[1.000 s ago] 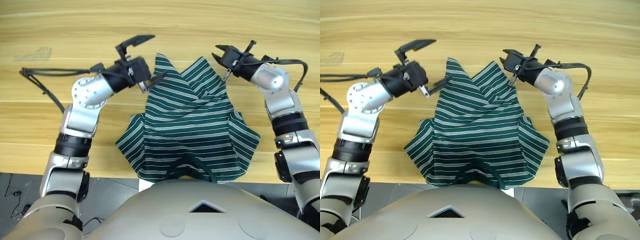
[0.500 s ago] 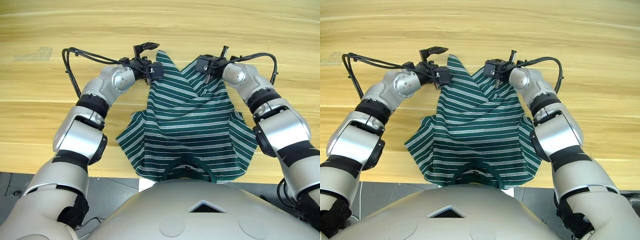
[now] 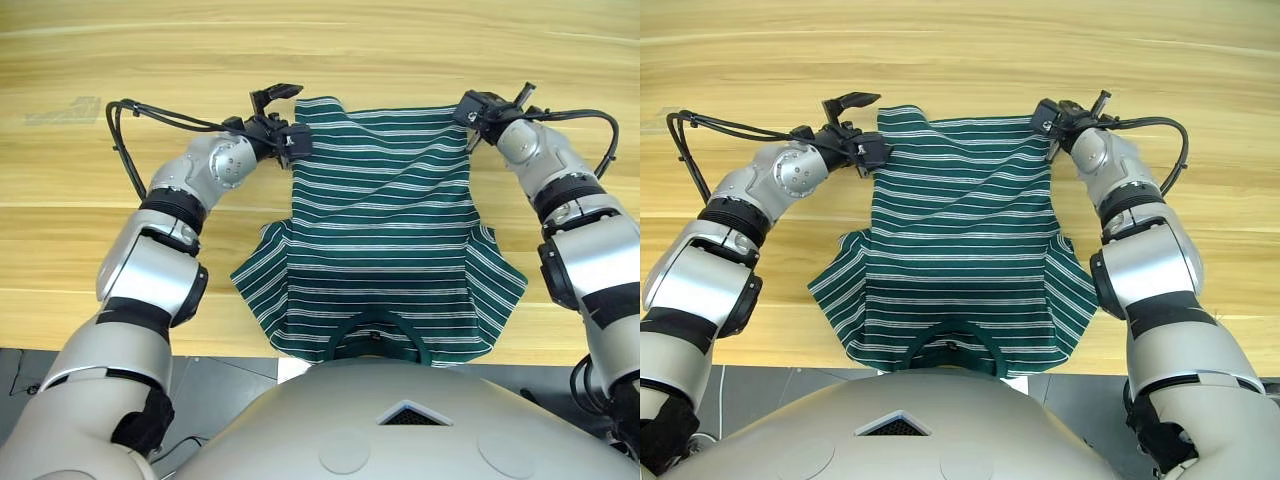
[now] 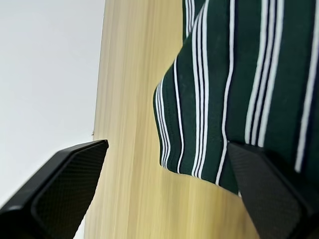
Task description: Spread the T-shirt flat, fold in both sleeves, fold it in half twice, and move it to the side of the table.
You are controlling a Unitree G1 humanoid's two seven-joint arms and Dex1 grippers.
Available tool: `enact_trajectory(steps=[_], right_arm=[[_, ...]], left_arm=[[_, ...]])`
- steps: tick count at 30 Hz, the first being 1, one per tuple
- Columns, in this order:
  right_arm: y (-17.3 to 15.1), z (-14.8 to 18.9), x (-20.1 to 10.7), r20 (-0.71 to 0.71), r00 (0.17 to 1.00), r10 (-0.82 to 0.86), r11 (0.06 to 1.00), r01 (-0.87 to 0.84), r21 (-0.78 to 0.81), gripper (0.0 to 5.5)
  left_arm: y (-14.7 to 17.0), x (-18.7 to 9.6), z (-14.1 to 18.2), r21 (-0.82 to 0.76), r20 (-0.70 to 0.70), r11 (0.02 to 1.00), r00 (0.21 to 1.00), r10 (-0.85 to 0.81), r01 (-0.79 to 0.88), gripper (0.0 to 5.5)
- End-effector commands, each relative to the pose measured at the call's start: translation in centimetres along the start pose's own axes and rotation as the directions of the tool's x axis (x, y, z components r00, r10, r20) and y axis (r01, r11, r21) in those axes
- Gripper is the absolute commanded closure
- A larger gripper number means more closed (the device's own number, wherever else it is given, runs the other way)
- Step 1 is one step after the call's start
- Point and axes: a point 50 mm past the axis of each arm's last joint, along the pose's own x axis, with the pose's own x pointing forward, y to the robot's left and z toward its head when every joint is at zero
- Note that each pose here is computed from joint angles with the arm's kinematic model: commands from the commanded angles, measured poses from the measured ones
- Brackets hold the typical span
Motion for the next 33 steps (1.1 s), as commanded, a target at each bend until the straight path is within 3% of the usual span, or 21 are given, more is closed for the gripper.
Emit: enact_trajectory(steps=[1, 6, 12, 15, 20, 24, 33], right_arm=[[0.3, 0.2, 0.0, 0.031, 0.999, -0.015, 0.999, 0.014, 0.042, 4.57], [0.7, 0.7, 0.0, 0.084, 0.996, -0.032, 0.995, 0.023, 0.097, 4.57], [-3.7, 3.1, -1.0, 0.278, 0.900, -0.336, 0.910, 0.234, 0.343, 4.57], [-5.0, 3.9, -1.8, 0.354, 0.838, -0.415, 0.880, 0.271, 0.389, 4.57], [-4.7, 4.6, -2.5, 0.428, 0.794, -0.431, 0.877, 0.256, 0.407, 4.57], [-4.0, 4.4, -2.6, 0.431, 0.801, -0.416, 0.880, 0.236, 0.412, 4.57], [-1.5, 4.0, -2.6, 0.434, 0.825, -0.362, 0.891, 0.171, 0.420, 4.57]], left_arm=[[-3.0, -0.8, -1.5, -0.013, -0.080, 0.992, 0.989, -0.125, 0.125, 1.08], [-2.7, -0.5, -1.3, -0.016, -0.081, 0.994, 0.991, -0.110, 0.109, 1.08], [0.3, 0.2, -1.6, -0.062, -0.179, 0.992, 0.979, 0.101, -0.114, 1.08], [1.8, -0.2, -2.4, -0.120, -0.235, 0.968, 0.954, 0.187, -0.220, 1.08], [0.3, -1.4, -4.1, -0.201, -0.309, 0.952, 0.937, 0.160, -0.229, 1.08], [-0.7, -2.0, -4.3, -0.246, -0.283, 0.937, 0.943, 0.175, -0.248, 1.08], [2.8, -4.5, -3.3, -0.325, -0.155, 0.712, 0.778, 0.609, -0.622, 1.08]])
